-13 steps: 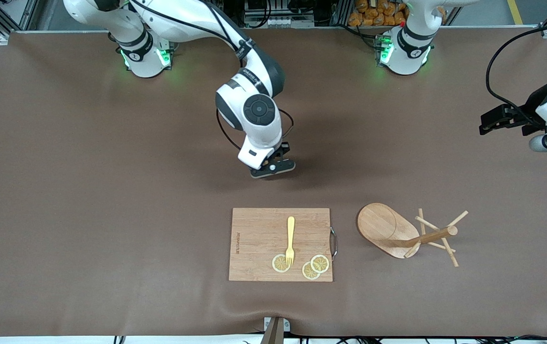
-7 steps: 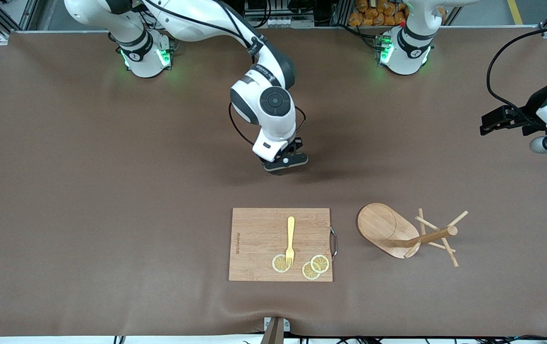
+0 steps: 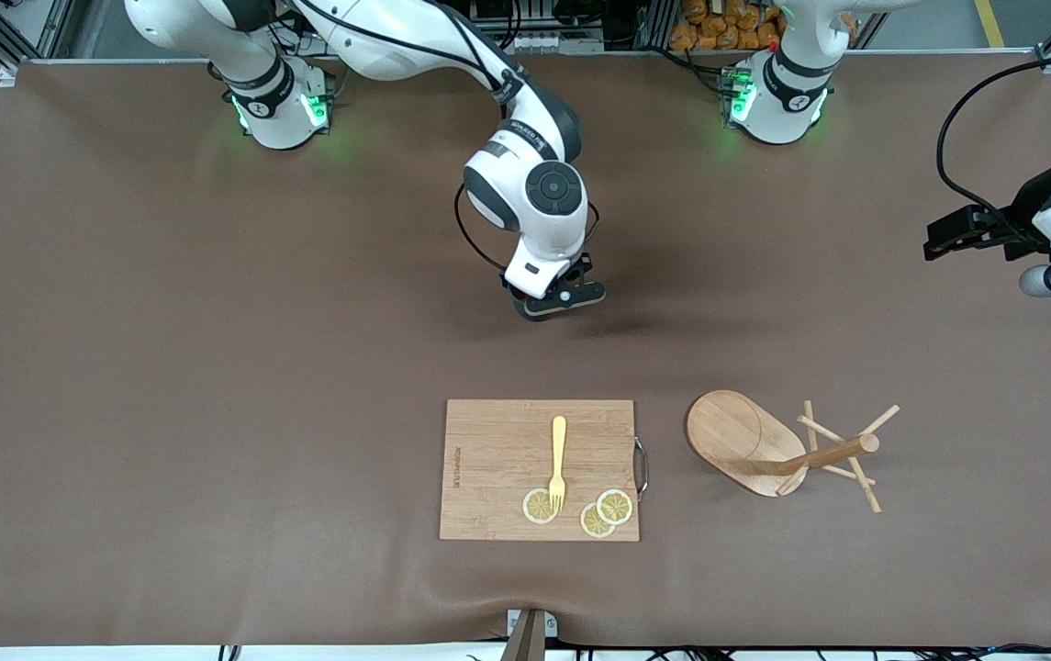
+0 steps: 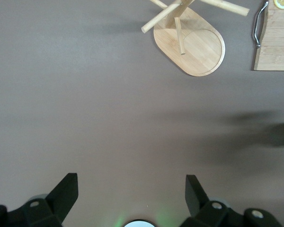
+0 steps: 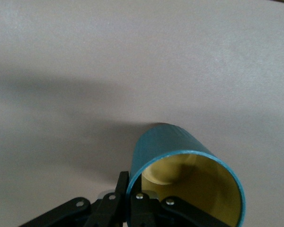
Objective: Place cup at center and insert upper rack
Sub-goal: 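Lift the mug with the right gripper and carry it toward the table center, then lower the mug onto the table center and open the right gripper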
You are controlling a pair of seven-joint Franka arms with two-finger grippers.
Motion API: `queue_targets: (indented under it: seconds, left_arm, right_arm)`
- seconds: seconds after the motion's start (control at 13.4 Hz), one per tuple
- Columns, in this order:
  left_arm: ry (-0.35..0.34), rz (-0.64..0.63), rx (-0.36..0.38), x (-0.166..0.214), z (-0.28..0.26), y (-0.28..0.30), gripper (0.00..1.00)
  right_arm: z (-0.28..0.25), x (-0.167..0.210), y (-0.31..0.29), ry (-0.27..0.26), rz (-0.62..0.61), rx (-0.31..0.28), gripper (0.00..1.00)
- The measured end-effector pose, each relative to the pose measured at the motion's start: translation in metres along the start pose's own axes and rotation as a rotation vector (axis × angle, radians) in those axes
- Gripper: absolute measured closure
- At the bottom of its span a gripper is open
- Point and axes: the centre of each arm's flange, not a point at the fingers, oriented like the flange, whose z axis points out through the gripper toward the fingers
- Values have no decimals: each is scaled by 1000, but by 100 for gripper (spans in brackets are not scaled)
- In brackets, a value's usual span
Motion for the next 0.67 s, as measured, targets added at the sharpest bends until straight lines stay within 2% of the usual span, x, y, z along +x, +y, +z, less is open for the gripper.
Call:
queue_targets:
  seconds: [0.6,0.67]
  left_arm:
    - [2,4,0,0,0,2,0]
    - [2,4,0,0,0,2,0]
  right_arm:
    - [3,-1,-1,-2,-2,-4,96]
    - [6,0,-1,-3,-1,-5,91]
